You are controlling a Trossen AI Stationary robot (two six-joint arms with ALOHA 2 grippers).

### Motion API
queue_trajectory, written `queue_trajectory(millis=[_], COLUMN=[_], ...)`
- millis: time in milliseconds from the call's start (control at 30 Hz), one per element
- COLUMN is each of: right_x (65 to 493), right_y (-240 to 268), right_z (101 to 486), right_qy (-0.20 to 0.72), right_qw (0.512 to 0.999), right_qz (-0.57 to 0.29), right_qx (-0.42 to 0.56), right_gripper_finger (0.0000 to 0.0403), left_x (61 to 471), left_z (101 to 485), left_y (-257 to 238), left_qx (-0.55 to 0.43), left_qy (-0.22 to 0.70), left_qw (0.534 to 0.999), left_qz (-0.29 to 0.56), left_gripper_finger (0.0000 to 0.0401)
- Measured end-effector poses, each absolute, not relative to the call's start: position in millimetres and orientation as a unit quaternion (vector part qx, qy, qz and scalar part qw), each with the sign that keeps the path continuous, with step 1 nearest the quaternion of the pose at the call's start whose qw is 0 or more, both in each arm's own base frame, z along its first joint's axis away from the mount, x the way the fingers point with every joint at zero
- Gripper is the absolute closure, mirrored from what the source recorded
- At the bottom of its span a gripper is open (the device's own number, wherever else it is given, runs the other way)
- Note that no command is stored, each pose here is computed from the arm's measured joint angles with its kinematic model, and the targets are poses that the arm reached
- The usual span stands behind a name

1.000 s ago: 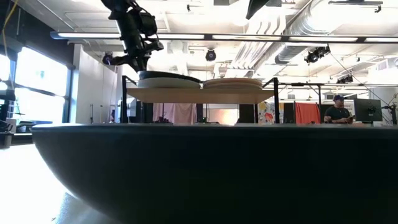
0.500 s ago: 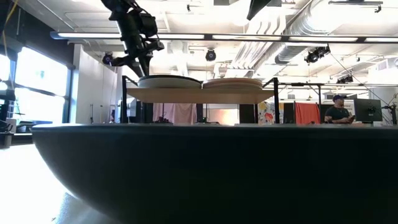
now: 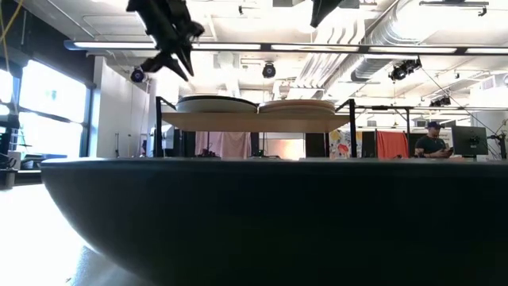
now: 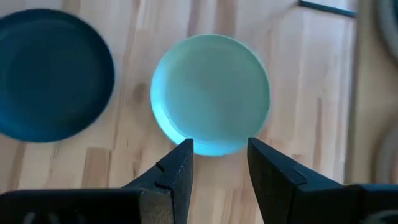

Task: Place and stack plates onto a shelf
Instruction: Stack the light green plate on top of the black plate on the shelf

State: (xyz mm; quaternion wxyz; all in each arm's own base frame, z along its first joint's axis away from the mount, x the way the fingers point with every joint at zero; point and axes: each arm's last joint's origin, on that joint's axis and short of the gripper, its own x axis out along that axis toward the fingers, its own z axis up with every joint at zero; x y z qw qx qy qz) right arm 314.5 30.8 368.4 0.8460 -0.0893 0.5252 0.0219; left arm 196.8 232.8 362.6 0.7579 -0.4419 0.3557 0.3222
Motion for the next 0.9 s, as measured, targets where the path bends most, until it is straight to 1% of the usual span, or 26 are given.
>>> queue_trajectory(millis=[233,367,567,667,833,900], right_x=[341.9,355.2,365.2,368.8,376.6,378.5], right_y=[23.0,22.4,26.0,29.2,32.9,34.1], right_z=[335.7,314.0,282.8,269.2,251.3,246.4], right_qy=[0.563,0.588,0.64,0.66,0.678,0.682], right_qw=[0.812,0.789,0.737,0.714,0.696,0.692], right_qz=[0.095,0.139,0.192,0.212,0.216,0.217], right_qx=[-0.117,-0.115,-0.107,-0.099,-0.094,-0.094], right_gripper_finger=[0.0272,0.0272,0.0272,0.0272,0.0272,0.0272], left_x=[193.8,194.3,197.5,197.7,197.3,197.1], left_z=[389.8,400.2,405.8,406.7,405.9,405.9], left_y=[197.3,170.5,131.1,116.7,100.9,95.9], left_qx=[-0.412,-0.393,-0.366,-0.343,-0.332,-0.334], left_qy=[0.336,0.348,0.392,0.412,0.43,0.435], left_qw=[0.795,0.809,0.812,0.809,0.79,0.786], left_qz=[0.292,0.265,0.229,0.243,0.284,0.285], left_gripper_finger=[0.0327,0.0327,0.0327,0.0327,0.0327,0.0327])
